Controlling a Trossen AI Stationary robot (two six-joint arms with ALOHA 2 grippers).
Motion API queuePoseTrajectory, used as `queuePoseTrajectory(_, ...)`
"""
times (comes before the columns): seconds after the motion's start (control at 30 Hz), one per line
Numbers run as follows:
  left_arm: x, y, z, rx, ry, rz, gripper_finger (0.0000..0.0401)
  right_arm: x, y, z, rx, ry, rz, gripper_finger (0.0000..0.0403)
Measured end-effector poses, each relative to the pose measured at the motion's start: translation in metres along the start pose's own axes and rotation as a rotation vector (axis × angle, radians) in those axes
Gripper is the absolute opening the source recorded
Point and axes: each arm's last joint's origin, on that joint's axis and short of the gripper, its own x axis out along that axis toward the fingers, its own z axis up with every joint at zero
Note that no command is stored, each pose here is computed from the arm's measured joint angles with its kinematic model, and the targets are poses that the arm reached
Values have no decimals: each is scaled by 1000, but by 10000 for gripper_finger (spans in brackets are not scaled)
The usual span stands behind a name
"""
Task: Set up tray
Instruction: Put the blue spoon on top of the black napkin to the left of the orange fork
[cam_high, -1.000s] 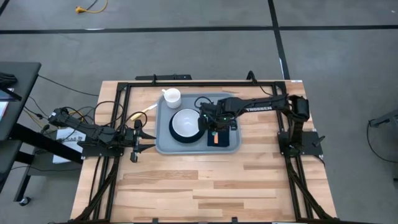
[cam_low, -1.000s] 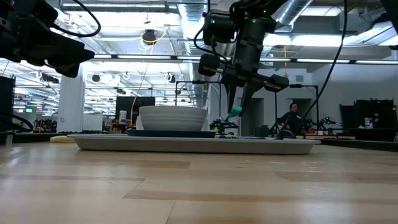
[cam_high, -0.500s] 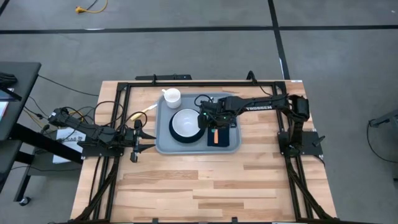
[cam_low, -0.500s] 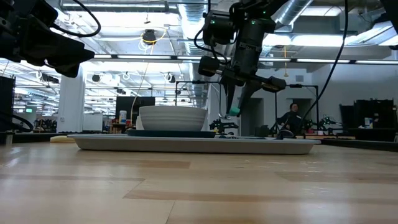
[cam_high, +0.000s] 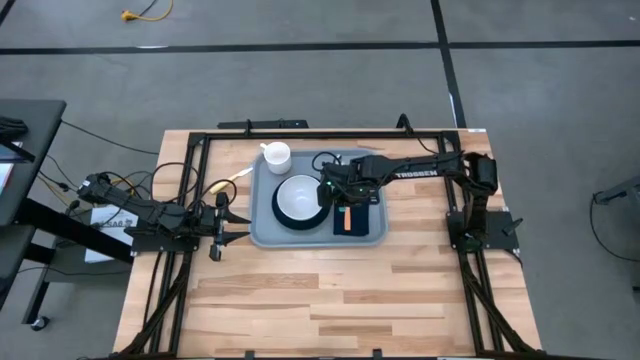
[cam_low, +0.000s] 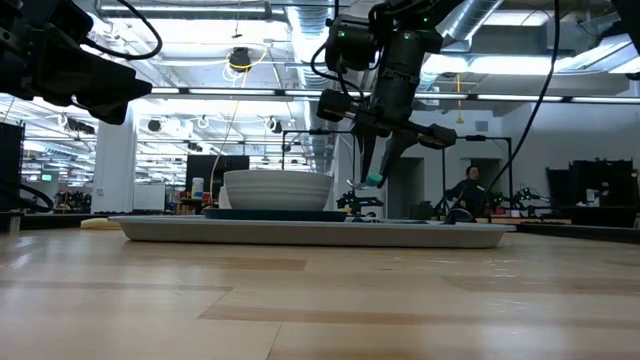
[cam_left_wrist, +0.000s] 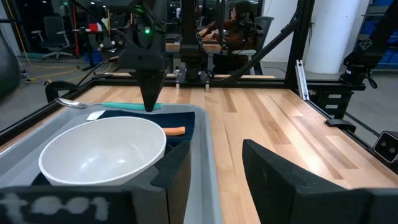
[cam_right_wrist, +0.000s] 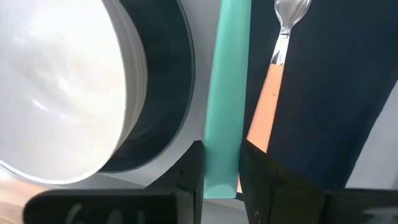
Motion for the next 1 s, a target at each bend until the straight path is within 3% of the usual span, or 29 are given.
queuePoseTrajectory(0.4,0,0,0,0,0,0,135,0,-2,-5,6,-6,-38,60)
queuePoseTrajectory(0.57,0,0,0,0,-1,0,135,21,-4,-7,5,38,-104,60)
queuePoseTrajectory(1.0,0,0,0,0,-1,0,135,31,4,-10,15,53,-55,60)
